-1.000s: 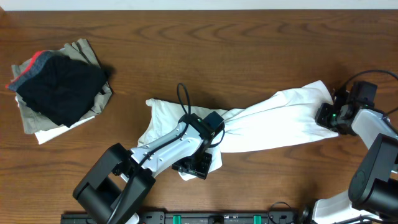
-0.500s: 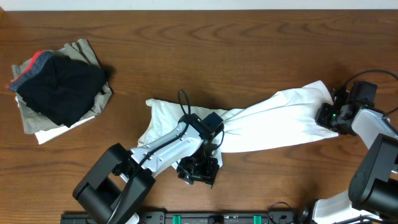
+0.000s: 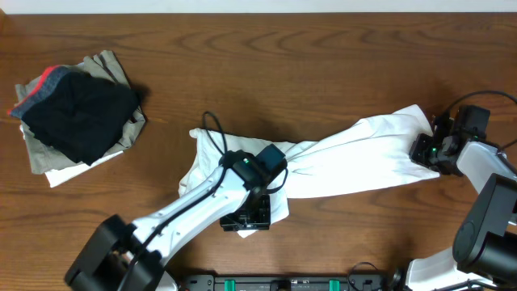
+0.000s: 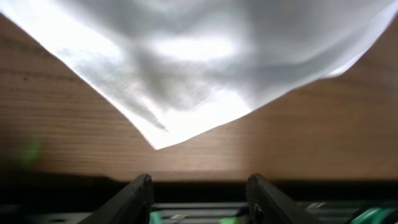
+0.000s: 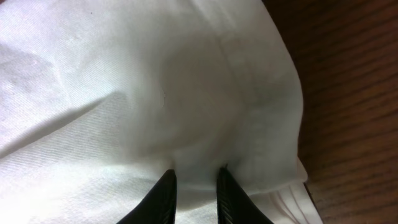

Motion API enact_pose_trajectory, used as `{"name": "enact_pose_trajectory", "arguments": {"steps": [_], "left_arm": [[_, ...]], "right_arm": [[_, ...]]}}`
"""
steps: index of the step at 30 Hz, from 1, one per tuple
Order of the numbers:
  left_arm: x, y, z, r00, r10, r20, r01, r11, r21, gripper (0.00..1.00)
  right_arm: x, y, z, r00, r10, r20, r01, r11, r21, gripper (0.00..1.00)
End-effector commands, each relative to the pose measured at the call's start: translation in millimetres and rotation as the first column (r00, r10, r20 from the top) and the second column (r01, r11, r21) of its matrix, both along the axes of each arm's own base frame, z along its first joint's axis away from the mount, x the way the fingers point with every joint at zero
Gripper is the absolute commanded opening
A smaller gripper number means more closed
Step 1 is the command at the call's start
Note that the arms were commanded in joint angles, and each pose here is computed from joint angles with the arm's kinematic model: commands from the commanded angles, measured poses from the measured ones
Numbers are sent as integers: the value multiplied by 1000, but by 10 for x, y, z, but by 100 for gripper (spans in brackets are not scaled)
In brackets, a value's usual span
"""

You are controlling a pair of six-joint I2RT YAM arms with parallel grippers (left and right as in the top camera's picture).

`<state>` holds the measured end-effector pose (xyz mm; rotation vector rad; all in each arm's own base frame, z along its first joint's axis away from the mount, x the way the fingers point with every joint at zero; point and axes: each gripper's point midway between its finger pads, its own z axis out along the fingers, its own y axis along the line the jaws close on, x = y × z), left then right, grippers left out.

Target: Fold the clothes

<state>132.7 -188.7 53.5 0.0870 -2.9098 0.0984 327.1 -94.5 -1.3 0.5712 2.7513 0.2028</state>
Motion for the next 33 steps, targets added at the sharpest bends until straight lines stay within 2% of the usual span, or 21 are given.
{"name": "enact_pose_trajectory", "arguments": {"steps": [1, 6, 18, 28, 33], "left_arm": [[-84, 63, -66, 979, 199, 40, -201, 977, 64, 52], [-203, 118, -237, 965, 255, 59, -257, 965, 42, 55], [-35, 15, -232, 956, 270, 117, -264, 962, -65, 60], [-25, 172, -309, 913, 391, 114, -392, 920, -9, 60], [-92, 258, -418, 890, 446, 94, -449, 893, 17, 67]], "right_arm": [[-145, 70, -138, 998, -10, -54, 12, 999, 31, 21], [-142, 70, -137, 999, -11, -53, 13, 999, 32, 21], [-143, 76, -137, 998, -17, -54, 19, 999, 37, 22], [-144, 76, -137, 998, -16, -54, 18, 999, 37, 22], [-144, 76, -137, 998, -16, -54, 18, 999, 37, 22]]}}
